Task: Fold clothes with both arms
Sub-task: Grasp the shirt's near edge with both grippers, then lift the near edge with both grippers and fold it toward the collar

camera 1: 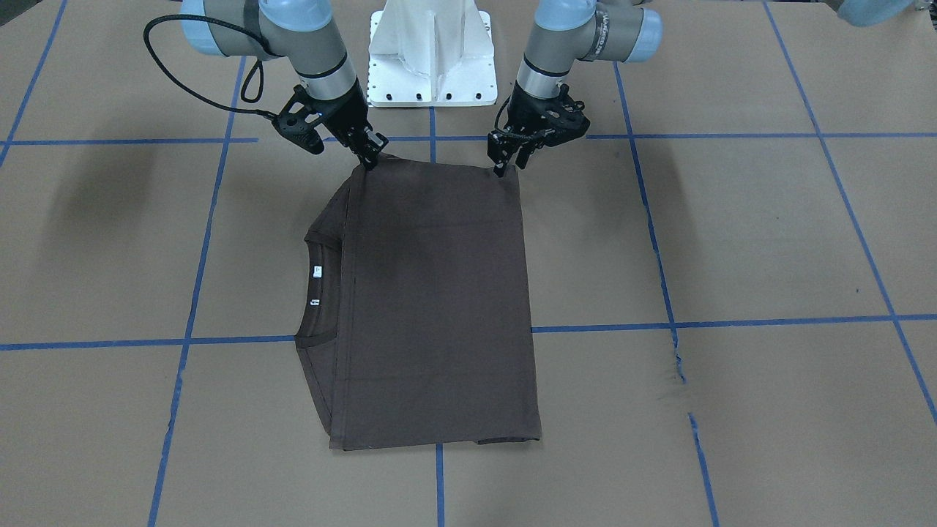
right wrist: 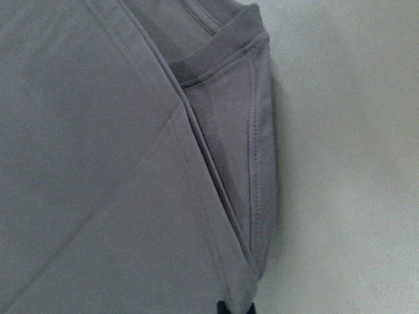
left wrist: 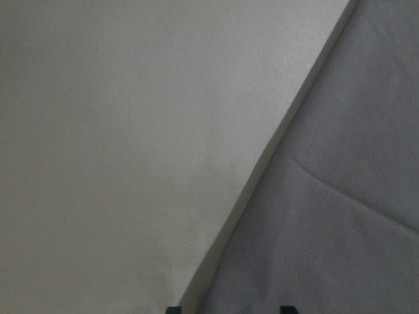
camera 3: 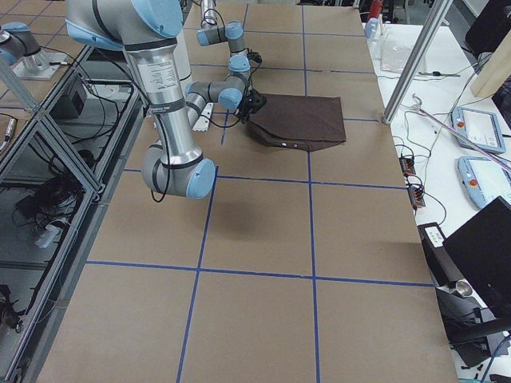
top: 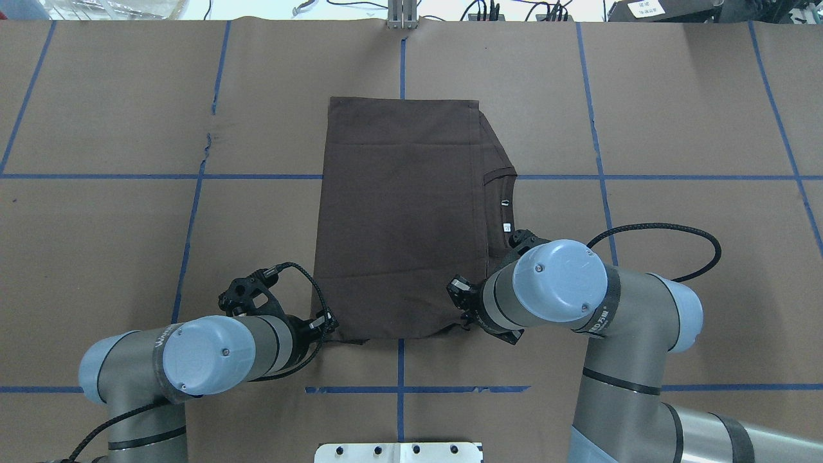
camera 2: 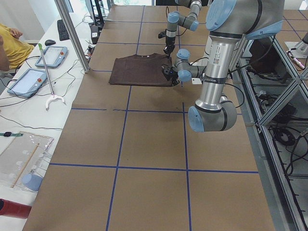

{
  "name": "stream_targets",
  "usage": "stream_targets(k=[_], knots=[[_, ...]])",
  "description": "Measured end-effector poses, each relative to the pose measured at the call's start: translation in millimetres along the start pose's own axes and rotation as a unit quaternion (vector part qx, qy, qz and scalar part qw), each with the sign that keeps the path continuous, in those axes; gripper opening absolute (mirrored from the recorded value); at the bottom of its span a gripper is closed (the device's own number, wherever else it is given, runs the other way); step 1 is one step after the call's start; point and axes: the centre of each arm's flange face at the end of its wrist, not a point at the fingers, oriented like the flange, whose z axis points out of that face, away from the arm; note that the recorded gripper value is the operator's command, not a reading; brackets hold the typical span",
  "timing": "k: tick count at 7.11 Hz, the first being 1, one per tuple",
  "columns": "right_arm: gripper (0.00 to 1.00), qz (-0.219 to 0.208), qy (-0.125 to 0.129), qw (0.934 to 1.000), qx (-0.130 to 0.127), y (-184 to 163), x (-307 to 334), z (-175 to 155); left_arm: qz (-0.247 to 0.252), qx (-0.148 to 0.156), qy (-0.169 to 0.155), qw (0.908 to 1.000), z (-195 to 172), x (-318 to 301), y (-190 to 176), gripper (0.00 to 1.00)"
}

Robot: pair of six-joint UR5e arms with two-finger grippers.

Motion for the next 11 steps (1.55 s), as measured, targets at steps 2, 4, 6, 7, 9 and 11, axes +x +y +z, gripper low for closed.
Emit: stream_targets(k=[2,4,6,7,9,11], knots=[[0.00,0.000,0.002,1.0000,0.000,-1,2,1,0.001,0.000,-0.001,1.0000,0,-1,1,0.04],[0.00,0.000,0.002,1.0000,0.000,-1,2,0,0.002,-0.001,0.001,1.0000,-2,0,0,0.00],[0.00,0.000,0.001,1.0000,0.000,-1,2,0,0.004,-0.004,0.009,0.9999,-10,4,1,0.00],[0.00,0.000,0.000,1.0000,-0.002,1,2,-2,0.004,-0.009,0.022,0.9997,-28,7,2,0.00],[0.00,0.007,0.002,0.9998,-0.019,30,19,-19,0.005,-0.023,0.042,0.9988,-88,4,5,0.00],[0.00,0.024,0.009,0.9993,-0.028,76,40,-65,-0.004,-0.050,0.055,0.9973,-144,4,25,0.00]])
